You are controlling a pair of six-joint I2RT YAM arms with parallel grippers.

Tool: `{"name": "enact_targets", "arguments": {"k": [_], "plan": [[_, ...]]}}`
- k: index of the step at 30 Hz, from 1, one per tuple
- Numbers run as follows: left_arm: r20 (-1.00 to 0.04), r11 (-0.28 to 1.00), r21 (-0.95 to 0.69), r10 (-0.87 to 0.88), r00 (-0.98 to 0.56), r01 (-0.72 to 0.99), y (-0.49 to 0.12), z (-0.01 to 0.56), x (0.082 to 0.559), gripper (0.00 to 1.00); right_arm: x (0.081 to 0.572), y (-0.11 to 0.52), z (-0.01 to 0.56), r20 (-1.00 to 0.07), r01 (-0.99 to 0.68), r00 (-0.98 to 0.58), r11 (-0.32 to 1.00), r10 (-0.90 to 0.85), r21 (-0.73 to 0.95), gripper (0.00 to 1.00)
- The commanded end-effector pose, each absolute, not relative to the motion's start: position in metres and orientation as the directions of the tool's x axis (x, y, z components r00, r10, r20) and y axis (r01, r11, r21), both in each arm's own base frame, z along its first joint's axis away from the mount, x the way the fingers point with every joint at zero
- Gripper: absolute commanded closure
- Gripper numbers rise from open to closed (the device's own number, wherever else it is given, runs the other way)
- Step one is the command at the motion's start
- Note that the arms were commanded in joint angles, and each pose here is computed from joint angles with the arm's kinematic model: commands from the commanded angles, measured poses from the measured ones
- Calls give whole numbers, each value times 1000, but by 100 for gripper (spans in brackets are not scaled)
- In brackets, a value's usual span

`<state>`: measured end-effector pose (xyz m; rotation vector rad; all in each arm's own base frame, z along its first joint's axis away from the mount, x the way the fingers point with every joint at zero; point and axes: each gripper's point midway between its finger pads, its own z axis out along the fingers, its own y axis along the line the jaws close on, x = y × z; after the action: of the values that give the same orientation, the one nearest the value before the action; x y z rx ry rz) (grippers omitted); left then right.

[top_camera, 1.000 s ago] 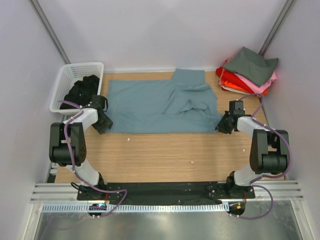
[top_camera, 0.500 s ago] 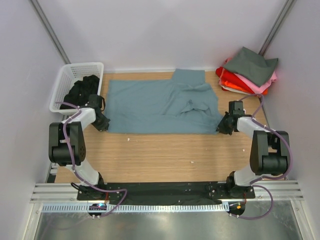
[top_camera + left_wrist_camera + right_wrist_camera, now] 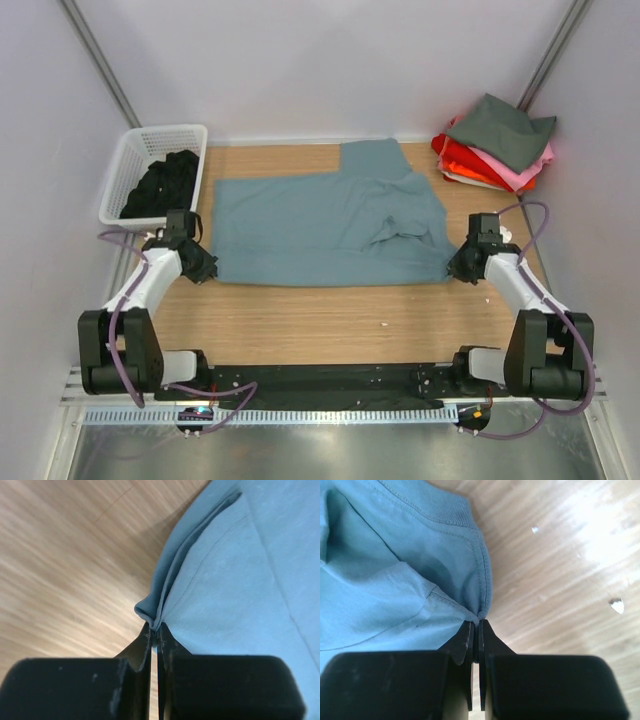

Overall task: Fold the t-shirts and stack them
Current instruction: Fold the tshirt

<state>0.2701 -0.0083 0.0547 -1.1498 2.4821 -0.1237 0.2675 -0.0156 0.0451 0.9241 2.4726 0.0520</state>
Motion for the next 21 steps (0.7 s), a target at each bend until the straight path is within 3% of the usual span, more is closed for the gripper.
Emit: {"name": "enact_targets", "arguments": {"k": [1,6,7,8,10,11,12,14,19,21], "plan": [[-349,634,-241,-763,-544,-735,-1,70,254,100,257,-28,56,-468,682,-565,704,679,198,98],[-346,635,-270,-765,-543,-723,-6,85,239,98,246,-33,61,-478,710,-538,679,695,187,71],[-345,640,-276,-763,-547,-717,-7,87,237,94,245,-33,65,-486,710,-527,676,697,199,59],[-352,645,-291,-759,-548,-707,-8,95,236,79,245,-33,67,-483,716,-516,666,707,210,27],[-353,673,-317,-737,-576,-668,-14,107,237,58,246,-32,76,-494,714,-501,662,710,228,3],[-351,684,-319,-728,-588,-656,-16,114,234,36,246,-33,82,-503,710,-496,664,707,234,0],[-379,700,-352,-713,-589,-621,-18,133,242,26,245,-34,86,-513,702,-502,675,696,229,0],[-387,759,-387,-649,-656,-523,-29,152,245,17,256,-29,110,-546,651,-493,704,677,285,0],[-472,854,-356,-515,-715,-380,-28,192,245,15,288,14,142,-538,458,-552,771,637,442,13],[-496,880,-310,-472,-729,-359,-21,193,239,14,301,38,141,-515,402,-598,786,614,470,23]]}}
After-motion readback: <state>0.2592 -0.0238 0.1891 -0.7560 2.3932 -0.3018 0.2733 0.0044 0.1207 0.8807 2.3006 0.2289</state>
